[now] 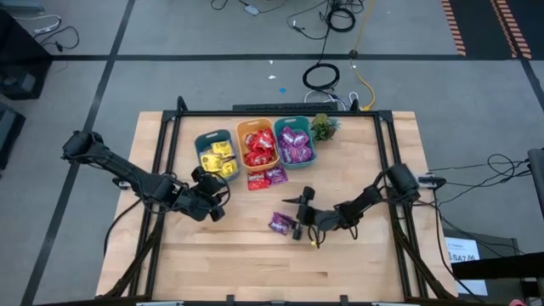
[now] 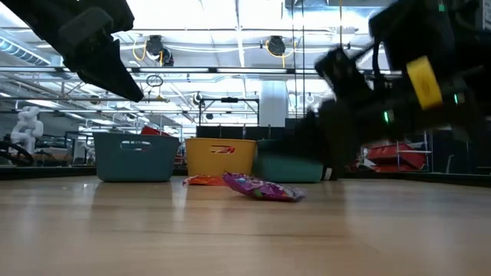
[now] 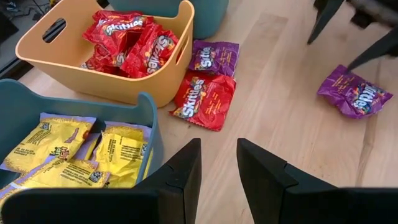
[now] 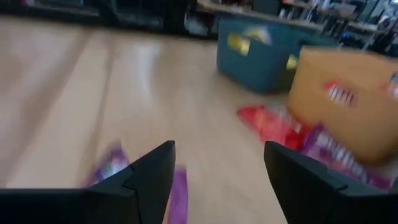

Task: Sort candy
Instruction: Put the purple candy into the green bin

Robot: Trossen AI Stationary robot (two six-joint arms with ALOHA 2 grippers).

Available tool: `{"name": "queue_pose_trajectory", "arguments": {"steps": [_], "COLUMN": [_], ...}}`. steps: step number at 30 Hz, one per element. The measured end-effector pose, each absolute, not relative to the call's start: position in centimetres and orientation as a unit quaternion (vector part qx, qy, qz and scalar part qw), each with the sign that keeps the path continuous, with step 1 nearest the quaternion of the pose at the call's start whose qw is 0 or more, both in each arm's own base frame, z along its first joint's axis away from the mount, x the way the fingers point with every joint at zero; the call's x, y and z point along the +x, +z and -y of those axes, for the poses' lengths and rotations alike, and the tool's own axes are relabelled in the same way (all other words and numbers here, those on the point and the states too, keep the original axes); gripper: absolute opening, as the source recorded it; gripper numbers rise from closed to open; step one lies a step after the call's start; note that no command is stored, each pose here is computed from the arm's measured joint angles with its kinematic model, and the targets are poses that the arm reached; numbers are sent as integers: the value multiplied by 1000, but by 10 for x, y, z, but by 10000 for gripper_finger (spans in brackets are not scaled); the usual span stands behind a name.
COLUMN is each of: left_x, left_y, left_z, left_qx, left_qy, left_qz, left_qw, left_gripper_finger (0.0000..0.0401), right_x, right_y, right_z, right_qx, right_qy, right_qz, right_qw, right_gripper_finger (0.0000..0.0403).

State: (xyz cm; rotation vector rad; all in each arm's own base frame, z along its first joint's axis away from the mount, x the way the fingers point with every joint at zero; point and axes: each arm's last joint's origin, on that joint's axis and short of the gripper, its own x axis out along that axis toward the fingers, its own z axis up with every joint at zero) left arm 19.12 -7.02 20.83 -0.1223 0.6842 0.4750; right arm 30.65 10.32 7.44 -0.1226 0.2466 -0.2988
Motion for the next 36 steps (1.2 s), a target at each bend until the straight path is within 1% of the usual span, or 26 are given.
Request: {"name": "queue_pose_trajectory", "arguments": {"steps": [2,4,8,12,15,18,20,22,24,26,27,28,32,36], "left_x": [191,191,191,191,192,192,192,192,192,192,192,192,192,192], "left_y": [208,208,208,208,209,209,209,209,209,209,209,208,207,207], "left_z": [70,70,70,70,70,71,71,71,71,71,71,71,73,74], "left_qx": [-59,-59,-60,-60,-62,-63,-63,-63,-63,-63,-65,-68,-82,-88], "left_qy": [231,231,231,230,230,230,230,230,230,229,225,219,192,182], "left_qz": [-332,-332,-332,-331,-330,-328,-328,-328,-329,-329,-332,-337,-355,-361], "left_qw": [913,913,913,913,914,914,914,914,914,914,914,913,911,910], "left_gripper_finger": [114,114,114,114,114,114,114,114,114,114,114,114,114,114], "right_x": [308,308,309,309,318,327,333,335,336,336,337,337,336,334], "right_y": [84,85,81,56,41,31,31,36,41,47,50,55,80,124], "right_z": [-104,-104,-108,-108,-112,-115,-117,-118,-117,-116,-115,-115,-114,-111], "right_qx": [-51,-42,2,19,43,37,15,5,4,-1,-5,-11,-33,-62], "right_qy": [-148,-142,-82,-84,-86,-68,-47,-33,-28,-20,-21,-22,-29,-57], "right_qz": [-106,-106,-112,-155,-156,-162,-165,-163,-165,-174,-177,-179,-180,-151], "right_qw": [982,983,990,984,983,984,985,986,986,985,984,984,983,985], "right_gripper_finger": [237,237,237,237,238,232,212,175,121,55,29,16,9,2]}}
